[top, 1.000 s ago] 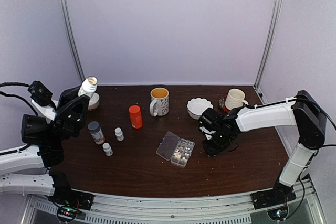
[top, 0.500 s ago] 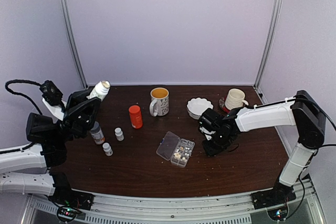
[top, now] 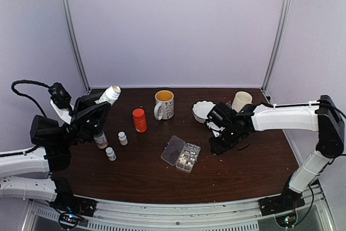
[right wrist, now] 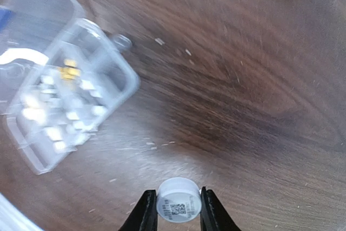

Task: Sort the pills into containers
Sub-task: Pick up the lid of the pill bottle from the center of the board, then screw the lid of the pill bottle onto the pill bottle.

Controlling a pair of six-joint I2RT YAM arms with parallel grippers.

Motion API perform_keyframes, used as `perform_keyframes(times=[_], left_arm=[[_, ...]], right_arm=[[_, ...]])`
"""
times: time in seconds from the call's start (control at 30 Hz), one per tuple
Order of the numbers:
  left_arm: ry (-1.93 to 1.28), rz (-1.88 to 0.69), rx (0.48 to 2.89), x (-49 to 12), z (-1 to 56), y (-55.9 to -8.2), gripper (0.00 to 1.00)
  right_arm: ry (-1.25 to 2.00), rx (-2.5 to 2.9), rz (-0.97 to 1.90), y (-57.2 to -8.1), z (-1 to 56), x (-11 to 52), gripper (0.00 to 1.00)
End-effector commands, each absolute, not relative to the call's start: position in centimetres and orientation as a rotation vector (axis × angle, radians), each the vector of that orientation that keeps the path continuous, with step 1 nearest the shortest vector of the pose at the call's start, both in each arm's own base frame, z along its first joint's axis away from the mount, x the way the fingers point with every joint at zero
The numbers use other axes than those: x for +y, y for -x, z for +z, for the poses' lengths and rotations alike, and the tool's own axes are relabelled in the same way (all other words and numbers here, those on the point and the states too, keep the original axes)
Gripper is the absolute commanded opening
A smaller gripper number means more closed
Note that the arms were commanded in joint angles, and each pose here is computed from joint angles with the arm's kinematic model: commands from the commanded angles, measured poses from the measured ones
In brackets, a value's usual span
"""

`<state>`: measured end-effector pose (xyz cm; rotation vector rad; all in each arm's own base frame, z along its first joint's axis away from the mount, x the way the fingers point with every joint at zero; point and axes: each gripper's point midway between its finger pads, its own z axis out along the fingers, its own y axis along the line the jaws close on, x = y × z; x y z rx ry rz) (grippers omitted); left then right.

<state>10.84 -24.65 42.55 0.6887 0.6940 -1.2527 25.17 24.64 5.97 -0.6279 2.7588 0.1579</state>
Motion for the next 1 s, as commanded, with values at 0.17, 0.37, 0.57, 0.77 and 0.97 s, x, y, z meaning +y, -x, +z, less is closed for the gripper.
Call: perform_keyframes(times=[0.17,0.37,0.57,0.77,0.97], left_arm=[[-0.685,-1.374,0.711,-26.1,42.5,-11.5,0.00],[-0.737,-1.522,0.746,-29.1,41.9,-11.5,0.00],[-0.761,-1.659,0.741,-30.8,42.6,-11.1,0.00],[-0.798,-1.679,0.757,-31.7,43.2,-10.7,0.00],[-0.801,-1.665,0.781,-31.9,43.3,-10.7,0.00]], right_arm=[[0.683,2.306,0.760,-23.6,23.2,29.5,0.23],[0.738,1.966,1.028,-20.5,33.8,30.8,0.22],[0.803,1.675,1.243,-16.5,41.4,32.0,0.21],[0.891,1.534,1.285,-14.1,45.2,33.9,0.20],[0.968,1.475,1.260,-12.8,46.6,36.4,0.19]])
